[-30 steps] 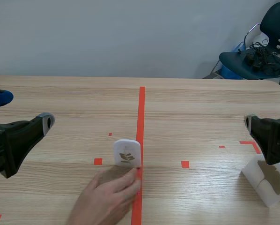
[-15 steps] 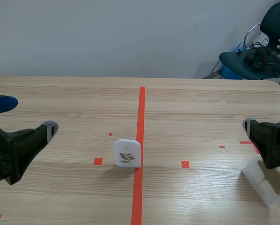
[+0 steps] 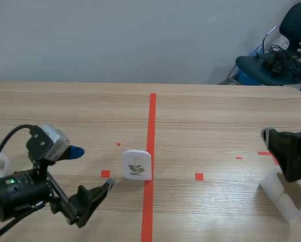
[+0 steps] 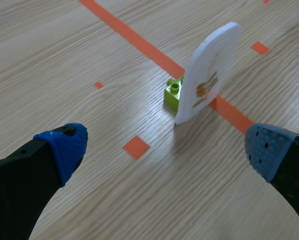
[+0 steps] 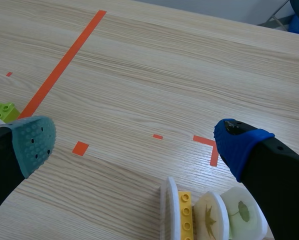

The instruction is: Do the leaf sorting experiment

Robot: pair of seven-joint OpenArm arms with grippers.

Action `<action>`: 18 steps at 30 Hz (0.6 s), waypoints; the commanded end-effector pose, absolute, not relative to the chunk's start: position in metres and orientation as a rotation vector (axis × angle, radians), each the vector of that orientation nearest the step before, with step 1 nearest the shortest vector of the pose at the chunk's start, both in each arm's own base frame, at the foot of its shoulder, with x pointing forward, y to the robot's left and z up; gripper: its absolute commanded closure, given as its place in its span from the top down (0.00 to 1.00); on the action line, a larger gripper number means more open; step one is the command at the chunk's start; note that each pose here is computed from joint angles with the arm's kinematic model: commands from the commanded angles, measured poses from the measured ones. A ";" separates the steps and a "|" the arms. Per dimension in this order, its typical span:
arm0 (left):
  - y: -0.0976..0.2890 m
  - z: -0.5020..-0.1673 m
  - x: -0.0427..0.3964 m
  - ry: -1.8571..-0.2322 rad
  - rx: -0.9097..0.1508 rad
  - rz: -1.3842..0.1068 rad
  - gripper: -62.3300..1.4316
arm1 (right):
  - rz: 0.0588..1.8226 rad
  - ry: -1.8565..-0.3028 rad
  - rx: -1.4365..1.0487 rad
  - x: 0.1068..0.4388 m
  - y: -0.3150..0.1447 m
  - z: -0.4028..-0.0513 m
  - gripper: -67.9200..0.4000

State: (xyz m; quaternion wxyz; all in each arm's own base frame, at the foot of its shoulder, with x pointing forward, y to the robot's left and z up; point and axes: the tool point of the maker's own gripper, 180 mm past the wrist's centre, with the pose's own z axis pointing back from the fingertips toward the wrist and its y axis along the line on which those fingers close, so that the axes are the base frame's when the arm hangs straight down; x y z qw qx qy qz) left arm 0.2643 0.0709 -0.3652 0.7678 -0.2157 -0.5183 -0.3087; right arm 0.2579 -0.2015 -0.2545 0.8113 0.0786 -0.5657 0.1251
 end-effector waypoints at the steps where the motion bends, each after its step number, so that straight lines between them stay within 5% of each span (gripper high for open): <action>1: 0.054 -0.352 0.277 -1.188 -0.503 -0.672 1.00 | 0.270 -1.241 0.172 0.263 -0.201 -0.246 1.00; 12: -0.012 -0.360 0.287 -1.223 -0.569 -0.727 1.00 | 0.270 -1.241 0.171 0.262 -0.201 -0.246 1.00; 18: -0.007 -0.360 0.293 -1.241 -0.524 -0.710 0.47 | 0.270 -1.241 0.172 0.262 -0.201 -0.246 1.00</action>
